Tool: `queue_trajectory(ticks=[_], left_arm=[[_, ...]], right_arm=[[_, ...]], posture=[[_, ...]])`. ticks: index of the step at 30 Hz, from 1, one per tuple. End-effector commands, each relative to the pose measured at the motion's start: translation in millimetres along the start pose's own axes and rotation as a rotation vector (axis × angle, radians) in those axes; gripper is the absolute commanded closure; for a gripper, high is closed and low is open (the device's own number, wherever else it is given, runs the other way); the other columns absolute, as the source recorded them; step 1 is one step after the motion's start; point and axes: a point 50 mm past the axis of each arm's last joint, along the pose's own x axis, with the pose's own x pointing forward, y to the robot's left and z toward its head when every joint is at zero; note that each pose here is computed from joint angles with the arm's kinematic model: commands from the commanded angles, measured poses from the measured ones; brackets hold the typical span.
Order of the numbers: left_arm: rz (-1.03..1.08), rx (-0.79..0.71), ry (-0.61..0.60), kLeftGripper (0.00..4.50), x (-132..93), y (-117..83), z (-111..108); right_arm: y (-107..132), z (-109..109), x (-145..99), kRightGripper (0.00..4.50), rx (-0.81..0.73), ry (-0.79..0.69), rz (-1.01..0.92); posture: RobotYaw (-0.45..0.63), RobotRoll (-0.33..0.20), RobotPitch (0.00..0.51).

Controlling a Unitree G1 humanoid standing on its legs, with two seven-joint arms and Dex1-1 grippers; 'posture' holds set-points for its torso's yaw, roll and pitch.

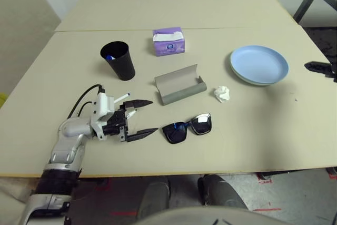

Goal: Organize and tidy the items on the table.

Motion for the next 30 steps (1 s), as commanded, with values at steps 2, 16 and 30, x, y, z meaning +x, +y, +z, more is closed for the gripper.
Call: queue_trajectory(ticks=[2,16,30], left_arm=[[0.001,-0.01,0.015,0.0,-7,1,-1],[0.129,0.0,0.052,0.0,-28,10,-1],[0.174,-0.007,0.056,0.0,-29,2,-4]], right_arm=[[26,-31,-5,0.02,-0.178,-0.104,0.09],[112,-87,58,0.02,-0.487,-0.285,0.428],[134,-59,120,0.02,-0.43,-0.316,0.432]], posture=[[-0.1,0.0,0.137],[-0.04,0.0,0.119],[-0.02,0.0,0.113]])
